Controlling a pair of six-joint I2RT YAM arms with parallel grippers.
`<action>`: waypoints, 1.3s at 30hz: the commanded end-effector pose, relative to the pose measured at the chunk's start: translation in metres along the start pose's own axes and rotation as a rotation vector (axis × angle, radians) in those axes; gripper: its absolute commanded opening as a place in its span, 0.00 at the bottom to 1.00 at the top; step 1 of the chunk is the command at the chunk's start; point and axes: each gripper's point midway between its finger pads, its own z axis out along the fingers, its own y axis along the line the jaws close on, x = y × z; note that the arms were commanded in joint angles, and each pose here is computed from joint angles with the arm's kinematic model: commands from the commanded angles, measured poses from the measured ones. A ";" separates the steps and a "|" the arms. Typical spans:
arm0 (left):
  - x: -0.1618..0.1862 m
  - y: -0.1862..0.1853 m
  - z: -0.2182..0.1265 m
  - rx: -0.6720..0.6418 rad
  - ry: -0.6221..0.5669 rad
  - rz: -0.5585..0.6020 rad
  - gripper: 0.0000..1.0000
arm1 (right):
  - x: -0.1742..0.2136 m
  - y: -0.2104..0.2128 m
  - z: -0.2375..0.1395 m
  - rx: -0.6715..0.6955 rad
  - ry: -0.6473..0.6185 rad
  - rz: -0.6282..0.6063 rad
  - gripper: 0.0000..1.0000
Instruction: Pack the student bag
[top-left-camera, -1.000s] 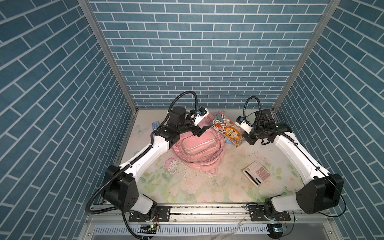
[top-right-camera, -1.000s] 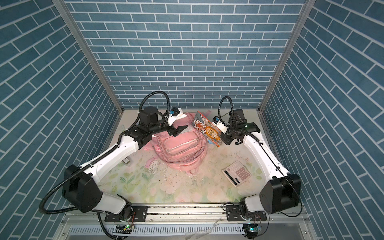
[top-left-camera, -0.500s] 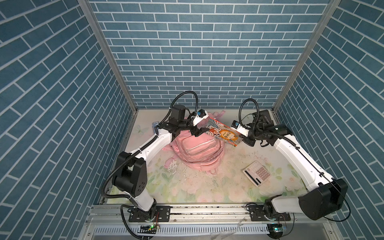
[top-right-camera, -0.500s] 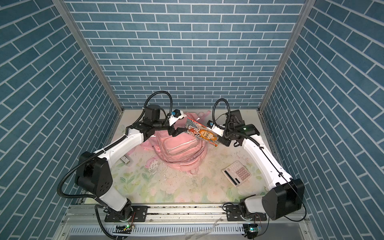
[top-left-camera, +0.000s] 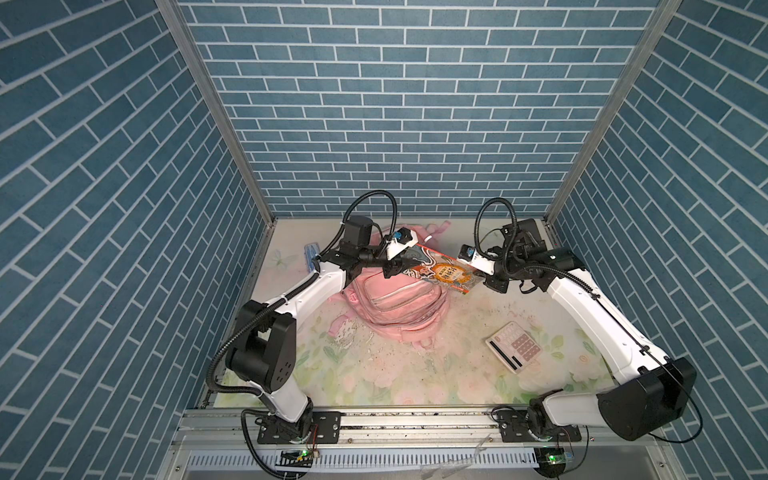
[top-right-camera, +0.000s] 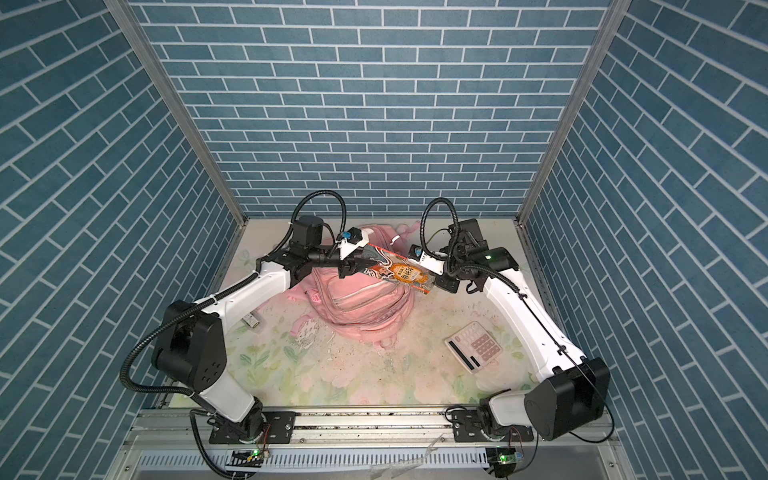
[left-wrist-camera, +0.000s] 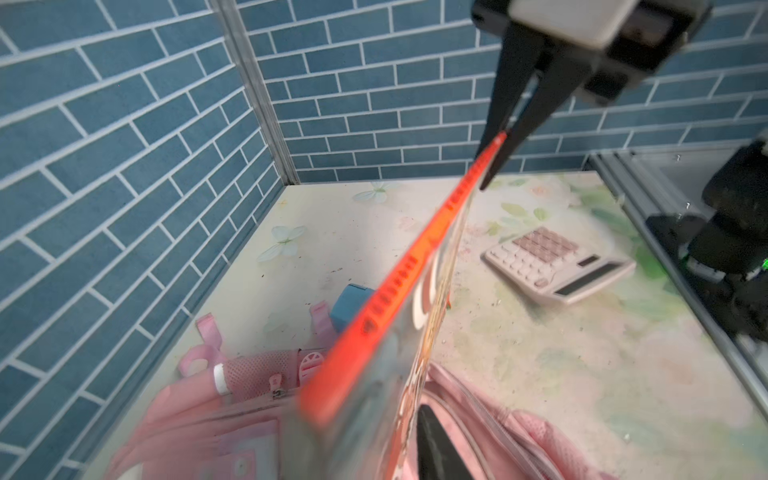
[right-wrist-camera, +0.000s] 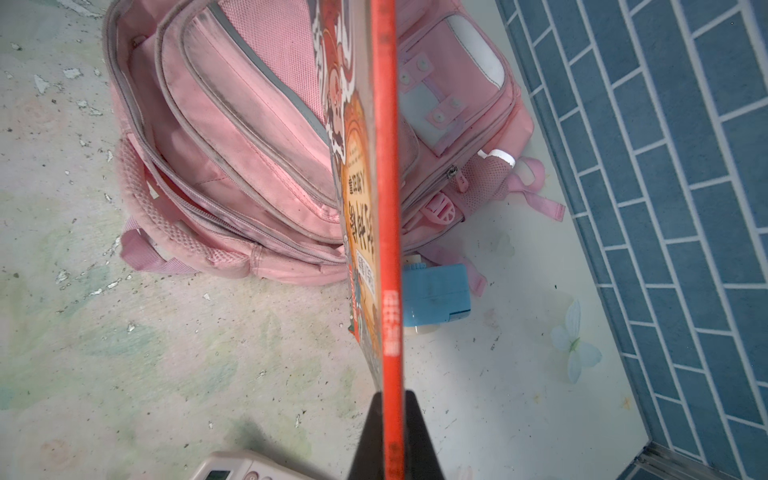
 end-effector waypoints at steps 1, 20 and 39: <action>-0.012 -0.014 -0.002 0.051 -0.029 0.041 0.17 | -0.019 0.000 -0.013 -0.003 -0.076 -0.054 0.00; -0.072 -0.018 -0.028 0.103 -0.116 -0.025 0.00 | -0.008 -0.058 -0.072 0.301 -0.479 0.324 0.83; -0.118 -0.046 -0.049 0.170 -0.194 -0.092 0.00 | -0.035 -0.007 -0.089 0.055 -0.908 0.360 0.73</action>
